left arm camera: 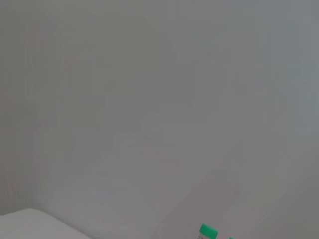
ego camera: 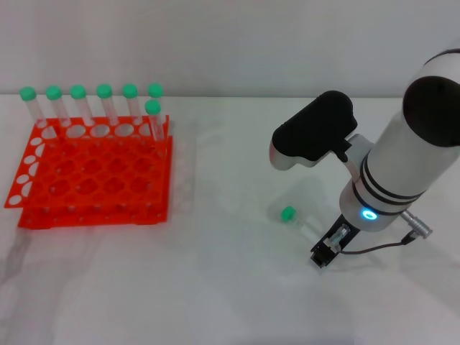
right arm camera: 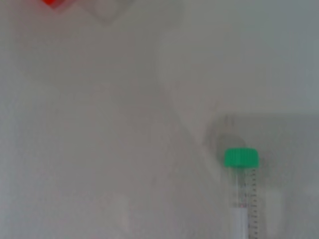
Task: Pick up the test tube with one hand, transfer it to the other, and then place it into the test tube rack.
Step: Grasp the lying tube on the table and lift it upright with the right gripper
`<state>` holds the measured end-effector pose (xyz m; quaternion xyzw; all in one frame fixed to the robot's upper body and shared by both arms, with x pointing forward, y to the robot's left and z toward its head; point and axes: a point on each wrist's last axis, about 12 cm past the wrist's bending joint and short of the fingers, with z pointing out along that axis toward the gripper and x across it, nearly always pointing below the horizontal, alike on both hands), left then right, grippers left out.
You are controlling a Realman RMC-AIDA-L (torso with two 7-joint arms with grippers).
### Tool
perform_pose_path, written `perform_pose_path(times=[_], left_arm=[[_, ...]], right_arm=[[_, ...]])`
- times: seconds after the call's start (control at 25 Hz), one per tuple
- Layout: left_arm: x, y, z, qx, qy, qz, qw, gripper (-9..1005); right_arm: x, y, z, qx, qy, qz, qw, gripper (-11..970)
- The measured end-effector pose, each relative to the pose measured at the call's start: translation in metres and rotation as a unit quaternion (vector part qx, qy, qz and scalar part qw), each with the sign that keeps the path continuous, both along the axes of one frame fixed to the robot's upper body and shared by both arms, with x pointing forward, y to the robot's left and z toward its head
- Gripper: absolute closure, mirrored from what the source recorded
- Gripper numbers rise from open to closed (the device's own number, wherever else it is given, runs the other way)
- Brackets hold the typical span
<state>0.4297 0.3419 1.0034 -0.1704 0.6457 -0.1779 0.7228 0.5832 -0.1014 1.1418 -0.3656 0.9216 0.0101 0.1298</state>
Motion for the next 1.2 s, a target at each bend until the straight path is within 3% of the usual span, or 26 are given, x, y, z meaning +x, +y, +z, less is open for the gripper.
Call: perform_pose_path(times=[0.56,0.92,1.08,1.2], left_arm=[[-0.001,0.000,0.001,0.000,-0.003,0.001,1.000,160],[-0.004,0.001,0.000,0.000,-0.002,0.001,1.000,193],[-0.004,0.000,0.000,-0.001,-0.003,0.000,1.000,306],[-0.003,0.000,0.001,-0.003,-0.005,-0.001,1.000,305]], right_arm=[[0.007,-0.003,0.000,0.014,0.014,0.007,1.000,688],[0.006,-0.017,0.015,0.058,-0.003,0.005,0.998,771],[0.002,-0.023,0.029,0.097,-0.039,0.015,0.994,771],[-0.004,-0.035,0.046,0.150,-0.095,0.021,0.984,771]])
